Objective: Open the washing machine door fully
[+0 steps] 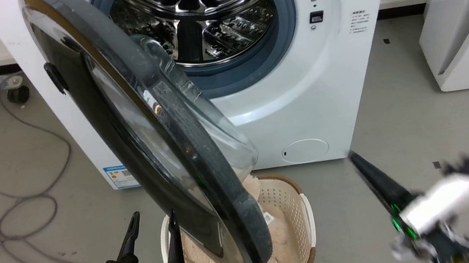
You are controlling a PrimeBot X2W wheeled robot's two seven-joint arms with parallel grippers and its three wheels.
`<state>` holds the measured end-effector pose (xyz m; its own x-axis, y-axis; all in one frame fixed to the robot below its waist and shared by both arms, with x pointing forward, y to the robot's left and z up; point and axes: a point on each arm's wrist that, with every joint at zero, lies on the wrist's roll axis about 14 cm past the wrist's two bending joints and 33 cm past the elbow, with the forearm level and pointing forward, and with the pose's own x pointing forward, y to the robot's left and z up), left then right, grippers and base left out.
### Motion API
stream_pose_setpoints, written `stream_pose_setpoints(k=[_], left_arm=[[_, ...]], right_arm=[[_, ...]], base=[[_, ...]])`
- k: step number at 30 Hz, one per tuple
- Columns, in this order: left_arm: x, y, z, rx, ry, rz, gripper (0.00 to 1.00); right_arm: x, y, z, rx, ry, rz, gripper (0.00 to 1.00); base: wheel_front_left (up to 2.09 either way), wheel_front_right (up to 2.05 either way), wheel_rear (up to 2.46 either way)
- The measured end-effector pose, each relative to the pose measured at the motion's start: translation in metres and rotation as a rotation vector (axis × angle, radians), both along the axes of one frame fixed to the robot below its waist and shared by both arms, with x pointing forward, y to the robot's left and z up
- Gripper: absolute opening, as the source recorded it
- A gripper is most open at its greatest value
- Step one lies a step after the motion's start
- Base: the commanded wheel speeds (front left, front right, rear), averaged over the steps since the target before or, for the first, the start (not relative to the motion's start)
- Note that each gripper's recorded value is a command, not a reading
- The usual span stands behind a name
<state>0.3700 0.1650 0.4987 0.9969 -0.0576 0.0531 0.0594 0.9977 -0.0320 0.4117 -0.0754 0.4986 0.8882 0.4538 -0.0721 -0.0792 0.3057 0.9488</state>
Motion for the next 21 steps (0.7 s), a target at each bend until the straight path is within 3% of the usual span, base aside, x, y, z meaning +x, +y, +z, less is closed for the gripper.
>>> stream_pose_setpoints(k=[6, 11, 16, 21], left_arm=[[0.000, -0.004, 0.001, -0.009, -0.002, -0.012, 1.00], [-0.001, -0.004, 0.000, -0.012, 0.001, -0.013, 1.00], [0.001, -0.004, 0.002, -0.012, -0.006, -0.012, 1.00], [0.002, -0.001, 0.001, -0.012, -0.005, -0.003, 1.00]], right_arm=[[-0.027, -0.066, -0.045, -0.159, 0.028, -0.295, 1.00], [-0.039, -0.119, -0.055, -0.414, -0.029, -0.431, 1.00], [-0.036, -0.167, -0.015, -0.728, -0.204, -0.559, 1.00], [-0.038, -0.151, 0.029, -0.987, -0.404, -0.555, 1.00]], base=[[0.00, 0.00, 0.00], [0.00, 0.00, 0.00], [0.00, 0.00, 0.00], [0.00, 0.00, 0.00]])
